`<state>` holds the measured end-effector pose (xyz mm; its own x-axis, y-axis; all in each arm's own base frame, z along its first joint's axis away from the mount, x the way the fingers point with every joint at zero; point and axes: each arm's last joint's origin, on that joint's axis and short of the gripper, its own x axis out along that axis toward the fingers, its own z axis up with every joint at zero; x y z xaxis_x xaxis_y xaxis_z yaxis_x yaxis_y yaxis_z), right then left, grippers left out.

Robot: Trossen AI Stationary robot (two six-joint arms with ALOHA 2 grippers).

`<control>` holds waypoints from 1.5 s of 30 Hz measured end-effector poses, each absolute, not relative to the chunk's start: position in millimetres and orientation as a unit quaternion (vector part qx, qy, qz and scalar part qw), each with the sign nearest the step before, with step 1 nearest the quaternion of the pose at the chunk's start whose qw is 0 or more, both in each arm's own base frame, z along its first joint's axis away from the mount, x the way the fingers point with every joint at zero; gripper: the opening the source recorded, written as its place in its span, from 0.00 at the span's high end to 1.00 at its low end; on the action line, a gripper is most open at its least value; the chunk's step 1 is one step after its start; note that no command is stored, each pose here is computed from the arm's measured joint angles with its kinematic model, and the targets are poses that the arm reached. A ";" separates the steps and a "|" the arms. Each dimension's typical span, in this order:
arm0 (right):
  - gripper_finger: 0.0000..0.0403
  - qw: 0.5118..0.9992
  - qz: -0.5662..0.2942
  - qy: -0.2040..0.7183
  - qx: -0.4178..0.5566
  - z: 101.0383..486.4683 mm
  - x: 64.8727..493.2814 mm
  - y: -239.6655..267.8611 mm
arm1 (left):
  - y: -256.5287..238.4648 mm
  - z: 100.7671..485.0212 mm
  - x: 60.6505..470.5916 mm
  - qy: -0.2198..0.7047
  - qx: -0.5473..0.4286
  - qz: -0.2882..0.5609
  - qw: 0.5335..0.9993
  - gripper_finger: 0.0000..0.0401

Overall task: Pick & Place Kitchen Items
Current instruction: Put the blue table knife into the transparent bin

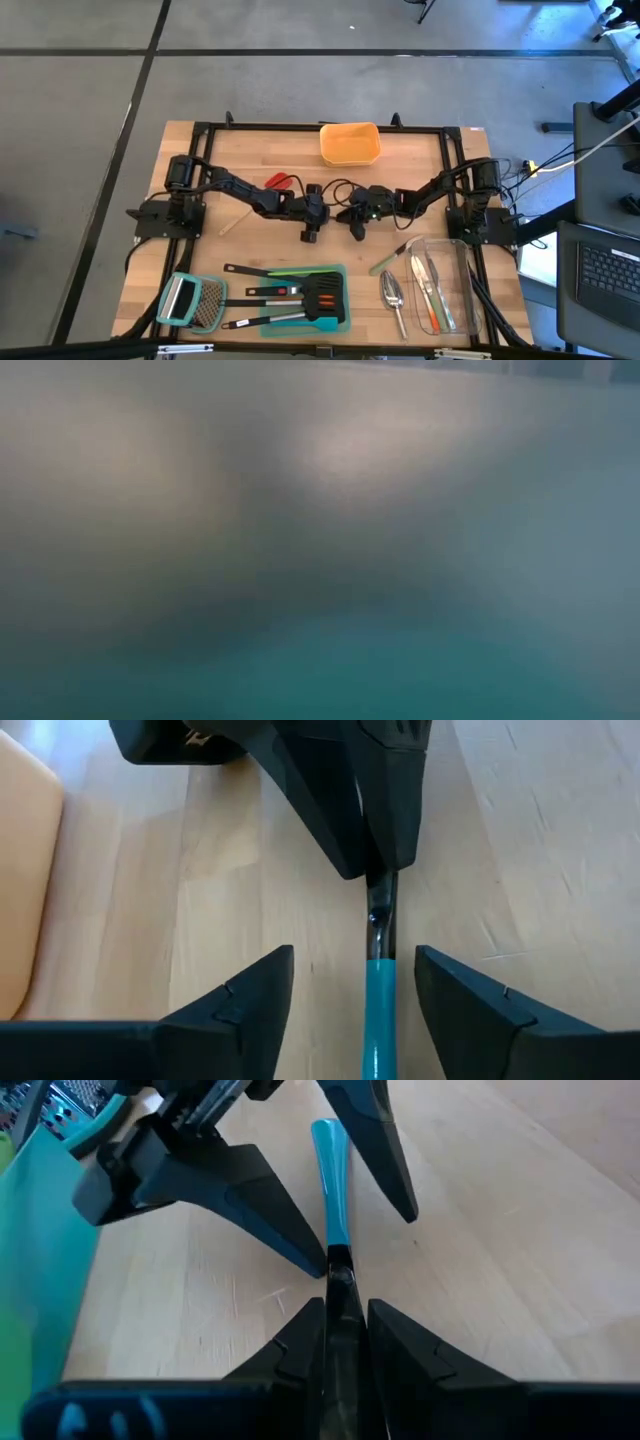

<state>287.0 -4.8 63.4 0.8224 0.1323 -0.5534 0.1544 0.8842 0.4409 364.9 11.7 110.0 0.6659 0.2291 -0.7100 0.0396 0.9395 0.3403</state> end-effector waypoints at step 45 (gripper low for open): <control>0.42 0.936 -0.016 0.309 0.168 69.8 283.6 5.4 | 10.3 103.9 358.3 0.439 0.046 -0.010 0.897 0.97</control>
<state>283.6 5.4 69.8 0.8086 0.0738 -0.5837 0.1332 0.9434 0.3038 358.3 10.3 103.9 0.6150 0.0228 -0.7882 0.0584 0.9955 0.0744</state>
